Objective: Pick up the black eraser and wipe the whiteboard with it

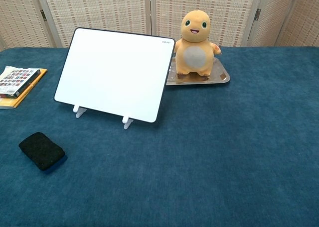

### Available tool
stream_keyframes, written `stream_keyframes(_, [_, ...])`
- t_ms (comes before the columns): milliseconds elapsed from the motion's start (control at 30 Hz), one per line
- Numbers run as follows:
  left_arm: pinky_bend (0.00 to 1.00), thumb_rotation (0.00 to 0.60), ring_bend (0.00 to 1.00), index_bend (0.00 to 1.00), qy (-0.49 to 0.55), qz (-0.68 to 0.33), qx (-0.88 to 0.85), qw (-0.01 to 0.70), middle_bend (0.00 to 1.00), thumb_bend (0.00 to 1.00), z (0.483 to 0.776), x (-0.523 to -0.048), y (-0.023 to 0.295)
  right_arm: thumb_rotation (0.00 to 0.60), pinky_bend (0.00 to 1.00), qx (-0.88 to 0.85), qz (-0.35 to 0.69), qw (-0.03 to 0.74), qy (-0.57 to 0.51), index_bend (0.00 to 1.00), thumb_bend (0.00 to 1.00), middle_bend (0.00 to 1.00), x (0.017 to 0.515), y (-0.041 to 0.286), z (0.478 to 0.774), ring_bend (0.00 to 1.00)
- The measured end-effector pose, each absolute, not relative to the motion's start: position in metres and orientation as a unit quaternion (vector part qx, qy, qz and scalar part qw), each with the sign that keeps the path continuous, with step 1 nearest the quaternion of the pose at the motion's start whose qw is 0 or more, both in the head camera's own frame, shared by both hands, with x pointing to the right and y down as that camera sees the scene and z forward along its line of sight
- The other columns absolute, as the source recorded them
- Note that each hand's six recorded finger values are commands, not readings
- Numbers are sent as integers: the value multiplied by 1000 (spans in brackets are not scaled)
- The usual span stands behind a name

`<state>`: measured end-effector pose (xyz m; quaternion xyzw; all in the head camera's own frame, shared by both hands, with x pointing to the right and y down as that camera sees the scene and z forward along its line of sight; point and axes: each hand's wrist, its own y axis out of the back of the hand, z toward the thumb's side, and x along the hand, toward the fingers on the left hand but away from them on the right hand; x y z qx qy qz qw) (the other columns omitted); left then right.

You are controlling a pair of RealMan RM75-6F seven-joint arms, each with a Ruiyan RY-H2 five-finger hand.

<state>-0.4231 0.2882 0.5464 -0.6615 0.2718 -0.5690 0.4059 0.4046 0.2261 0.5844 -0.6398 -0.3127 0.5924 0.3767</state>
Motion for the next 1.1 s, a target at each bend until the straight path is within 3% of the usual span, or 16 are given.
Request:
stream_keyframes(100, [980,600,941,255,270,-549,-674,414,1000,234,551,-421,278,600,203,-639,593,376,-314,0,151,0,405,225,585,61])
stream_keyframes(167, [1000,600,995,281,260,-535,-684,421,1000,233,556,-420,269,600,204,-639,592,375,-317,0,151,0,406,224,584,61])
stream_keyframes(600, [1000,600,1000,297,137,-540,-756,345,1000,241,616,-388,237,600,204,-639,584,373,-333,0,151,0,411,222,577,63])
stream_keyframes(1100, [1000,600,1000,273,104,-508,-765,383,1000,248,646,-346,214,600,204,-638,584,374,-336,0,151,0,413,222,575,63])
